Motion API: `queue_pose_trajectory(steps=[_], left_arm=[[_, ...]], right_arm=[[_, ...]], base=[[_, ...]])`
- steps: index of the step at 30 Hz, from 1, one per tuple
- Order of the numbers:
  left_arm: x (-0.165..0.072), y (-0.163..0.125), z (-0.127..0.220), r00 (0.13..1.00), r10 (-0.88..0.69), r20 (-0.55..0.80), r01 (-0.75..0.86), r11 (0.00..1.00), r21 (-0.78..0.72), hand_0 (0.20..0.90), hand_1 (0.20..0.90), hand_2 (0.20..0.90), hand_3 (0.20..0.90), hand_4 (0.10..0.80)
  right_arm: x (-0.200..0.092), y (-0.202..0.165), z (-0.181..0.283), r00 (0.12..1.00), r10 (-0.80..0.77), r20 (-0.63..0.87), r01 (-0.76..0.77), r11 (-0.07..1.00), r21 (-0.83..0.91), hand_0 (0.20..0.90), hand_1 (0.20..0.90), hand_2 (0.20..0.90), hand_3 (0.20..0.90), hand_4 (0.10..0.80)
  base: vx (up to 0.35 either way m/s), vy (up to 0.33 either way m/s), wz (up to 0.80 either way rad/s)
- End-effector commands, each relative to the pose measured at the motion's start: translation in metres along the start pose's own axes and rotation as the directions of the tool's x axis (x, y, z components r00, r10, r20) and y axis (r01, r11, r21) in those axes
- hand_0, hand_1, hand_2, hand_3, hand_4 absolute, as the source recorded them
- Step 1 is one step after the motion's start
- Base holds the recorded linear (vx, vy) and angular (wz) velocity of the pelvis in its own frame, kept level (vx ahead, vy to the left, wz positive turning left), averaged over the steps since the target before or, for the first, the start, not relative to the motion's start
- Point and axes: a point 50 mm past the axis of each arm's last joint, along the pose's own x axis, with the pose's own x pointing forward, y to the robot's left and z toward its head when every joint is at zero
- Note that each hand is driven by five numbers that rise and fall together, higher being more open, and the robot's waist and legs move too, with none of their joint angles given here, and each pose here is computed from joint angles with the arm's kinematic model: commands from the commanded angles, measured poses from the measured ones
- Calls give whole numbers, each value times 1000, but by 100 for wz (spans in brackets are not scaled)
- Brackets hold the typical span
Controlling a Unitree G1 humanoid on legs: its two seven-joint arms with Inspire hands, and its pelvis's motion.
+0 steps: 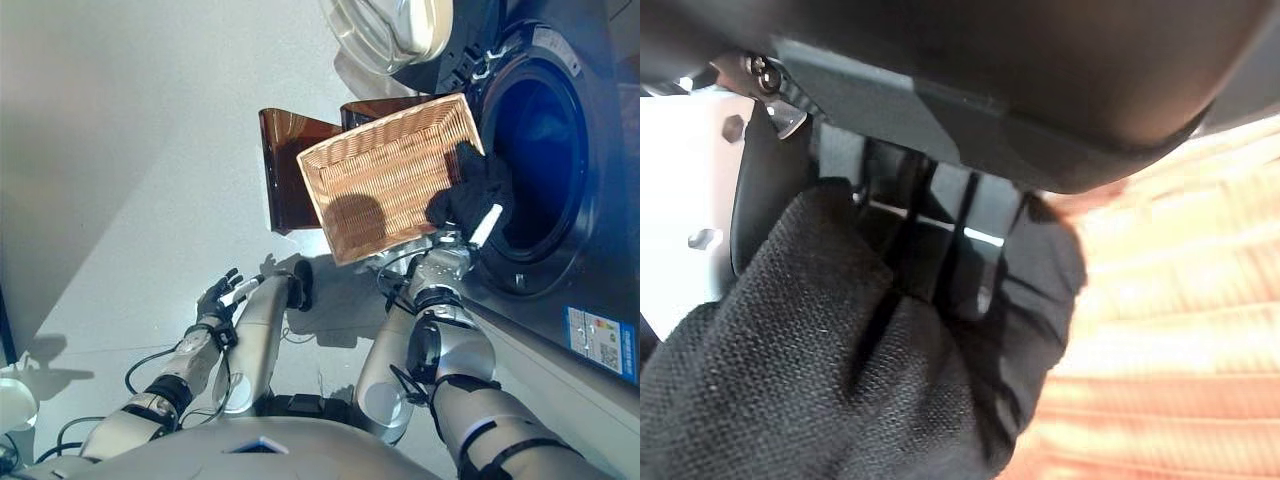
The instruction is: Pick up the clothes and place them into the washing machine
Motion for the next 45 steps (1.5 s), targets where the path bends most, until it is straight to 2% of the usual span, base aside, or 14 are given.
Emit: queue_pose_trajectory(steps=[1,8,12,19,32,43,45], left_arm=[[-8,26,-12,997,73,-6,-73,997,11,900,900,900,900,800],[-8,28,-14,996,86,-11,-86,996,-3,900,900,900,900,800],[-10,32,-15,995,97,-11,-97,995,-14,900,900,900,900,800],[-12,36,-16,996,93,-10,-93,996,15,900,900,900,900,800],[-17,48,-20,993,118,-20,-117,992,45,900,900,900,900,800],[-19,51,-19,992,125,-11,-124,990,68,900,900,900,900,800],[-20,56,-20,990,137,-13,-136,988,73,900,900,900,900,800]], right_arm=[[4,33,35,975,181,128,-171,982,-85,200,200,200,200,300],[1,16,28,979,166,117,-159,985,-68,200,200,200,200,300],[-1,38,38,959,226,168,-225,974,-28,200,200,200,200,300],[7,68,78,943,168,289,-189,981,45,200,200,200,200,300],[7,108,113,926,156,343,-188,980,60,200,200,200,200,300],[-16,174,153,864,215,455,-266,963,51,200,200,200,200,300],[-23,189,169,834,240,497,-264,964,-22,200,200,200,200,300]], base=[[19,-3,-7],[16,4,-2],[0,0,0],[-4,-3,-1],[-5,-27,-3],[8,1,0],[0,0,0]])
